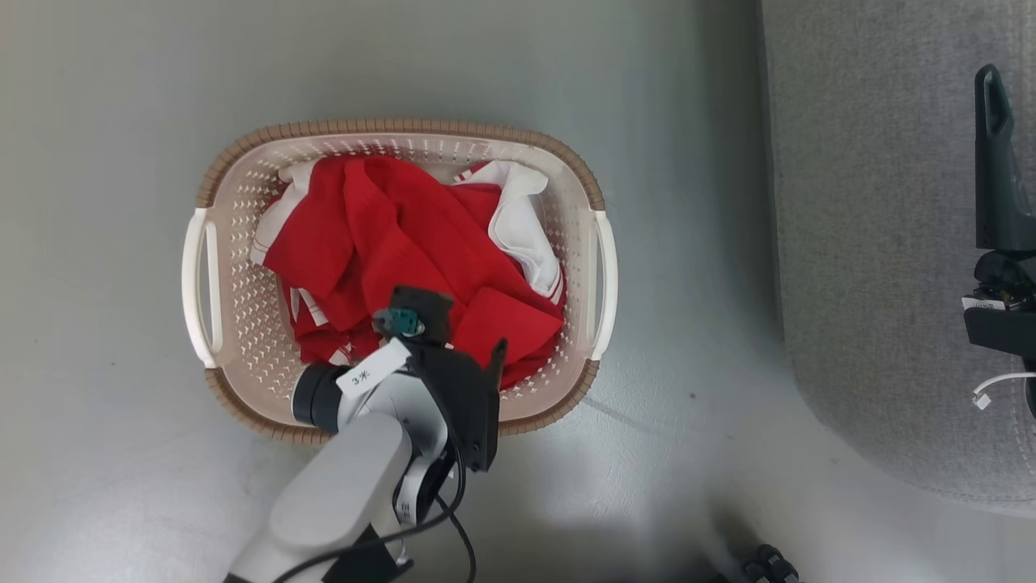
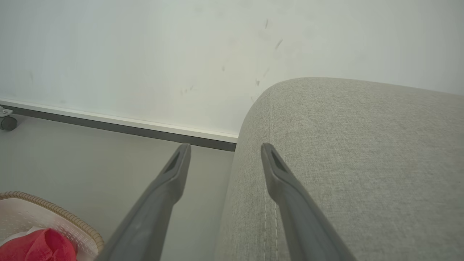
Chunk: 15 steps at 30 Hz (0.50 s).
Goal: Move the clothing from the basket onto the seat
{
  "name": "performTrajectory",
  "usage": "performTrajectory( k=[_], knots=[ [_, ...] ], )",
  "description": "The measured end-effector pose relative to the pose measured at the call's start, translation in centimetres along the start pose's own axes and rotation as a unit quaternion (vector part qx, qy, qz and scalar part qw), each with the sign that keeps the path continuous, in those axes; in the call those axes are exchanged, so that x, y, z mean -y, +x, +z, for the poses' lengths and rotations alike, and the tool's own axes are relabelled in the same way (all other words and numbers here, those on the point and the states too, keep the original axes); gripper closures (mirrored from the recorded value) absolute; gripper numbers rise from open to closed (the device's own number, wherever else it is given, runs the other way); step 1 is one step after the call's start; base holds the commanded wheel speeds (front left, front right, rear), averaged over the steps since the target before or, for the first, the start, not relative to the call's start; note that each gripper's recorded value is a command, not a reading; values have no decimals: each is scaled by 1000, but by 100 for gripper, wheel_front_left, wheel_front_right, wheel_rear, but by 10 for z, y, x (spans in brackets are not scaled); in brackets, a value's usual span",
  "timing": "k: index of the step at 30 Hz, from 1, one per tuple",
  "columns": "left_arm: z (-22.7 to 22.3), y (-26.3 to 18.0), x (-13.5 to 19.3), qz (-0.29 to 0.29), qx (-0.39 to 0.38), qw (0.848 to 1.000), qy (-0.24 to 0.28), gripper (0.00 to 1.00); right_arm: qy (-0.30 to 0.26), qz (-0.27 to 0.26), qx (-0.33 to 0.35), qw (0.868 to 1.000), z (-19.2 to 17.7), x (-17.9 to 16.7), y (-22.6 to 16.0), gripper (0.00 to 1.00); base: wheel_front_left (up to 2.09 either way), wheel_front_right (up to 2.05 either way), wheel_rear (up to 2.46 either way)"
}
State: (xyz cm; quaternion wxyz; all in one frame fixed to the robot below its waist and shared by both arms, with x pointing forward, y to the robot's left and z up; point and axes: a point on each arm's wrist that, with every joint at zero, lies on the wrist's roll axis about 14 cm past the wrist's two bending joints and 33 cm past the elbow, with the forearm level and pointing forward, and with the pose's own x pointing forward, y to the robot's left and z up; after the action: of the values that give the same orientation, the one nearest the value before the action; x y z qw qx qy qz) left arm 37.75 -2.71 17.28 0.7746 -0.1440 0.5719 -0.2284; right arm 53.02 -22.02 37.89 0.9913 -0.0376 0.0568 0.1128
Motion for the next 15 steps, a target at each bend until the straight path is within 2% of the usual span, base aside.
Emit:
performTrajectory(
  k=[5,15],
  knots=[
    [2,6,-6,5,-6,1000,-10,0,0,2,-7,1000,-7,0,1,0,0,0,0],
    [-9,14,-18,20,-33,999,5,0,-5,10,-14,1000,-16,-2,3,0,0,0,0]
  ],
)
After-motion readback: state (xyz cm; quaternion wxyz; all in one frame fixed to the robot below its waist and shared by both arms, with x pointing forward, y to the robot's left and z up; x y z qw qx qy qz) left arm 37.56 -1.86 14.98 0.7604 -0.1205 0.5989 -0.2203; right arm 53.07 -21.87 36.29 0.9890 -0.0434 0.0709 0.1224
